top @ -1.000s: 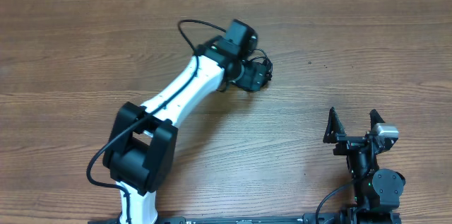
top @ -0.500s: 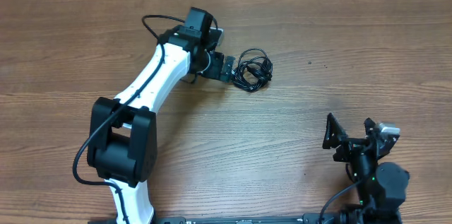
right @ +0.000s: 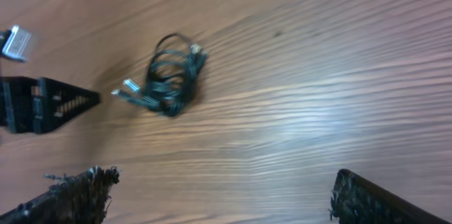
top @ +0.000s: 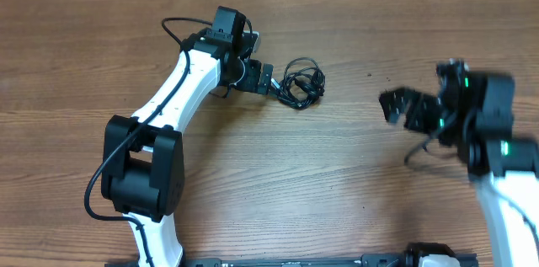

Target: Untangle cables

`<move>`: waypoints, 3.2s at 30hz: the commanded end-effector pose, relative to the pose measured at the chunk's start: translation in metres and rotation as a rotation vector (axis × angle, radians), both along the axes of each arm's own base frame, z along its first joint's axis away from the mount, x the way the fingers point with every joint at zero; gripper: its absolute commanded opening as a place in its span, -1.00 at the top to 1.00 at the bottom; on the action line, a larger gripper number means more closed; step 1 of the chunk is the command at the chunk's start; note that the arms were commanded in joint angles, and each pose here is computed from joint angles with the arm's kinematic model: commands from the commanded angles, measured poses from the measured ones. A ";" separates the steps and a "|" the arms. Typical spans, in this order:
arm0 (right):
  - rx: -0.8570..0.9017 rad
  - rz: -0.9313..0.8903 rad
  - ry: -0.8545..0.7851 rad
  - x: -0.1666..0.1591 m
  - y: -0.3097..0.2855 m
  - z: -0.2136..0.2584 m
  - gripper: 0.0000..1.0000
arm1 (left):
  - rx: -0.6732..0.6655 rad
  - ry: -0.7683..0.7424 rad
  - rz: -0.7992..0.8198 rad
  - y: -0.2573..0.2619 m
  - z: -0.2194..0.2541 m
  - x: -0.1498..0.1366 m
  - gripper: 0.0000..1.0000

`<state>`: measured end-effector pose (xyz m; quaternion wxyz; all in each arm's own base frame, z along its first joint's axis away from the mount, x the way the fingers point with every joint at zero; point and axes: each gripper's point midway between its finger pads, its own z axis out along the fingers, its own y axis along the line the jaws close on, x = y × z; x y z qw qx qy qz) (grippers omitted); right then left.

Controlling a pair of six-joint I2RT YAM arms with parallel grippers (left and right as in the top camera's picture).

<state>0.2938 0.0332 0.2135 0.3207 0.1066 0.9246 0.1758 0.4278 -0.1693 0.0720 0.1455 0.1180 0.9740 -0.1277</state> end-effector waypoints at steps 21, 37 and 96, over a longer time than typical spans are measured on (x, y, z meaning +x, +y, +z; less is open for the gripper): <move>0.098 0.470 0.074 0.082 0.105 -0.068 -1.00 | -0.006 -0.008 -0.028 -0.004 0.000 0.003 -1.00; -0.025 0.694 -0.128 0.101 0.140 -0.069 -1.00 | -0.006 -0.009 -0.028 -0.004 0.000 0.003 -0.99; -0.011 0.599 0.006 0.124 0.159 -0.127 0.93 | -0.006 -0.009 -0.028 -0.004 0.000 0.003 -1.00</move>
